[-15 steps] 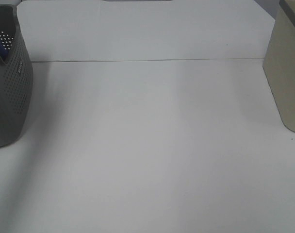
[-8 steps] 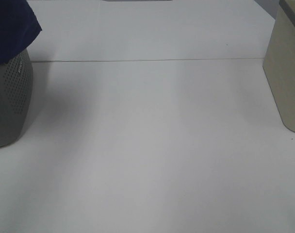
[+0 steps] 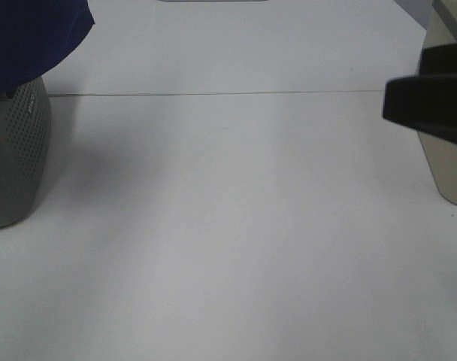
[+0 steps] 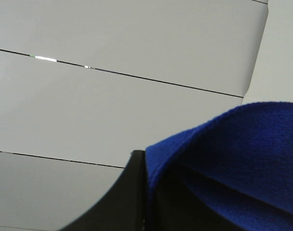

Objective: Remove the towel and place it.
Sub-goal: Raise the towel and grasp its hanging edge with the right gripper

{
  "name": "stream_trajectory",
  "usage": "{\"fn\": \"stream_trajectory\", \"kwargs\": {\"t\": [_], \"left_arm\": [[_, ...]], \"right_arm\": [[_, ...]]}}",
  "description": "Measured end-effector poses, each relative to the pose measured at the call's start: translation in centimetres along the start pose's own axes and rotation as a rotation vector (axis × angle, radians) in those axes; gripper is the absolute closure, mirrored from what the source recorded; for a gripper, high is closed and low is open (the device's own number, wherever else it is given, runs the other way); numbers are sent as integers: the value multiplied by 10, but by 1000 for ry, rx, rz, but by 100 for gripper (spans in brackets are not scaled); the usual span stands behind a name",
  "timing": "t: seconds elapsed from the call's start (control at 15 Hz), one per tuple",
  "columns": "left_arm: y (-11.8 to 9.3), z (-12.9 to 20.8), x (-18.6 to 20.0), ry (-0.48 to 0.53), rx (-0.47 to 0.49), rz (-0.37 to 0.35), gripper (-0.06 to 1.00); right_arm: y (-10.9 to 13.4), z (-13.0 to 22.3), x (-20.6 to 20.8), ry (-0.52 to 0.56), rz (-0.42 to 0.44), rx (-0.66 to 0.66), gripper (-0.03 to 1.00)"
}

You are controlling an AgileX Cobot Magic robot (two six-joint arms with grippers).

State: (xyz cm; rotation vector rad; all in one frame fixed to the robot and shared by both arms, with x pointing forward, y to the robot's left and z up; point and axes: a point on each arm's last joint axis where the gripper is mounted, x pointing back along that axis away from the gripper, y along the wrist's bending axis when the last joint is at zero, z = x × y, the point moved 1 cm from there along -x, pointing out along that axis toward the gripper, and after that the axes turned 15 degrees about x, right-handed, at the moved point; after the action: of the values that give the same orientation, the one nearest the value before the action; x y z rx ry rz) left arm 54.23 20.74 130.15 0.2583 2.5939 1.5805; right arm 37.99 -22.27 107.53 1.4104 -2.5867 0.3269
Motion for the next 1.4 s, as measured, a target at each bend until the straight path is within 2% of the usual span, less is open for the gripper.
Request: {"fn": "stream_trajectory", "kwargs": {"t": [0.07,0.13,0.2,0.4,0.53,0.8,0.93,1.0,1.13,1.4], "left_arm": [[-3,-7,1,-28,-15,5,94],[-9,-19,1,-70,-52,17,94],[-13,-26,1,-93,-83,26,94],[-28,-38,-5,-134,-140,60,94],[-33,-48,-4,-173,-146,63,94],[-37,-61,0,-223,-143,62,94],[-37,-62,0,-227,-139,64,94],[-37,-62,1,-231,-120,71,94],[-38,-62,1,-233,-105,79,94],[-41,-61,-1,-227,-102,93,94]], "right_arm": [[-17,3,-13,-29,-20,11,16],[-41,7,-32,-40,-82,15,16],[-55,4,-44,-55,-134,23,16],[-80,-18,-102,-57,-271,100,16],[-87,-27,-146,-30,-334,148,16],[-90,-27,-201,-14,-434,195,17],[-94,-26,-218,-10,-444,211,18],[-104,-23,-232,-14,-421,206,18],[-110,-19,-245,-20,-411,190,18],[-95,-13,-275,-21,-479,174,18]]}}
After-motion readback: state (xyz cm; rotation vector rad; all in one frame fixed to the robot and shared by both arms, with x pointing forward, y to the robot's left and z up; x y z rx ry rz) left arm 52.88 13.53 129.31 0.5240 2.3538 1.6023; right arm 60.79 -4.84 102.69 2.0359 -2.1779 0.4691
